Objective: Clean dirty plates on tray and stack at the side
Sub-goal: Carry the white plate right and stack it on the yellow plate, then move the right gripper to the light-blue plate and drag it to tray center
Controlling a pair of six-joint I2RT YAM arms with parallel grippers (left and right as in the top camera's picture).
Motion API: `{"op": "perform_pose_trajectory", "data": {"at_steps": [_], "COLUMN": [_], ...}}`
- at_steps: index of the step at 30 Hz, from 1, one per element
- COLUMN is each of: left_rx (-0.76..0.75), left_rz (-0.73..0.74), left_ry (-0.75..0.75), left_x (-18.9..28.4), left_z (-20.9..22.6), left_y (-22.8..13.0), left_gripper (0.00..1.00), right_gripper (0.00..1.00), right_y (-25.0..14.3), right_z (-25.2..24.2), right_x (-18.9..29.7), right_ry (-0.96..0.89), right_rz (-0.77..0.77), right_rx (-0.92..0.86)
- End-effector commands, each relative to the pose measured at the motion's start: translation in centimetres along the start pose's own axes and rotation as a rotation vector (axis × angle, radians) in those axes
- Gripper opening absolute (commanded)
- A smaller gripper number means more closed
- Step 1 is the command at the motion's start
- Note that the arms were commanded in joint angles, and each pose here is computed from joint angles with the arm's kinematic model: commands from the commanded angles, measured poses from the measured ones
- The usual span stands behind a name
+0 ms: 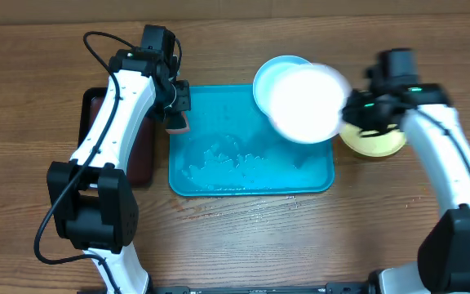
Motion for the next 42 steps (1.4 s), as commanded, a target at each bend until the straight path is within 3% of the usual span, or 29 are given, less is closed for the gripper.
{"op": "perform_pose_trajectory", "data": {"at_steps": [1,6,12,21,23,25,27,31,37,42], "left_rx": [0.014,0.013,0.013,0.013,0.013,0.013,0.013,0.013,0.013,0.013], "left_rz": [0.003,-0.002,-0.002,-0.003,-0.003,-0.004,-0.006,-0.006,-0.006,-0.006], "left_ry": [-0.014,-0.015,-0.014,-0.014,-0.014,-0.015,-0.015,-0.015,-0.015,-0.015], "left_x": [-0.2,-0.2,-0.2,-0.2,-0.2,-0.2,-0.2,-0.2,-0.2,-0.2], "left_z": [-0.5,-0.5,-0.5,-0.5,-0.5,-0.5,-0.5,-0.5,-0.5,-0.5], "left_y": [-0.1,0.0,0.0,0.0,0.0,0.0,0.0,0.1,0.1,0.1], "left_gripper": [0.04,0.04,0.04,0.04,0.04,0.04,0.05,0.04,0.04,0.04], "right_gripper": [0.04,0.04,0.04,0.04,0.12,0.24,0.28,0.31,0.32,0.32], "right_y": [2.9,4.6,4.5,3.3,3.4,3.5,3.8,4.9,5.0,3.8], "right_z": [-3.3,-9.1,-13.4,-15.6,-15.5,-15.0,-13.8,-9.8,-2.7,1.5], "right_x": [1.8,0.9,-2.2,-4.4,-4.4,-4.4,-4.4,-3.6,-4.3,-7.1], "right_ry": [-0.003,-0.083,-0.154,-0.258,-0.253,-0.215,-0.14,0.064,0.222,0.168], "right_rz": [-0.085,-0.088,-0.011,0.056,0.056,0.062,0.077,0.105,0.109,0.088], "right_rx": [-0.135,-0.318,-0.414,-0.445,-0.445,-0.446,-0.446,-0.362,-0.204,-0.167]}}
Point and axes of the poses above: each gripper's point midway between its finger pads, its own x axis back along the fingers, its own z axis along the line the jaws close on, y = z × x, the point moved 4 cm from there along x, back along the fingers, and after that the axes turned 6 degrees about -x, right-handed, at the moved point
